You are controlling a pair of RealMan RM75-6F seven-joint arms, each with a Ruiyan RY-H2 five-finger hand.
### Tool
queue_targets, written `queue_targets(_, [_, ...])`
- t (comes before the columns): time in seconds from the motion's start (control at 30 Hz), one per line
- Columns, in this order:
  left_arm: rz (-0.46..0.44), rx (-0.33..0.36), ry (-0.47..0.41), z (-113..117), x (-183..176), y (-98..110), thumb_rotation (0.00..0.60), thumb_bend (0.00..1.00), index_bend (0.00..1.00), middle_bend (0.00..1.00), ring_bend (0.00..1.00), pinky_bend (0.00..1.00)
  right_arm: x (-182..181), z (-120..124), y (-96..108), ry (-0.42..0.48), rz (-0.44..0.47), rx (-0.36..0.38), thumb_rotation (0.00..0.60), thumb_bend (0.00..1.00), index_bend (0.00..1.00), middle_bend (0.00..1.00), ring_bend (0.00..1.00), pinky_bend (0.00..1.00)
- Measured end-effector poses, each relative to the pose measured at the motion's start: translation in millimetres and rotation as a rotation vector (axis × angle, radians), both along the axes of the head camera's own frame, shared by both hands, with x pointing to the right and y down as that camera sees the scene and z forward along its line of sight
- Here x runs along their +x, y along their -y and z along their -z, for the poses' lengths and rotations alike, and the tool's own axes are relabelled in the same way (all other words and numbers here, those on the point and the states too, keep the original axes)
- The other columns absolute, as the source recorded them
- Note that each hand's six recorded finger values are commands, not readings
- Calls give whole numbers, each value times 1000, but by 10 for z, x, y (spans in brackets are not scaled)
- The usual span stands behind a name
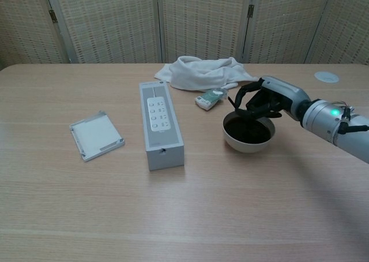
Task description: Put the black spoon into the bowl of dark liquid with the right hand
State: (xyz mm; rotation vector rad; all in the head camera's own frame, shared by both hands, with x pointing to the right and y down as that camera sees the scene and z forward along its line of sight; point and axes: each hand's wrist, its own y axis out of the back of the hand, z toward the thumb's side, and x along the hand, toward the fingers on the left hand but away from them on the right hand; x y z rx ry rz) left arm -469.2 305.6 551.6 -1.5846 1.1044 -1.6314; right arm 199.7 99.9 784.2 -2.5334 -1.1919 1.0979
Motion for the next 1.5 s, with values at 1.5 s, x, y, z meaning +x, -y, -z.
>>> queue_targets(1.5, [16,-3,2,-20,-79,-44,600,170,147,75,86,162,-153,-4,-1,-75,126,53,600,505,768,956,1000,1000])
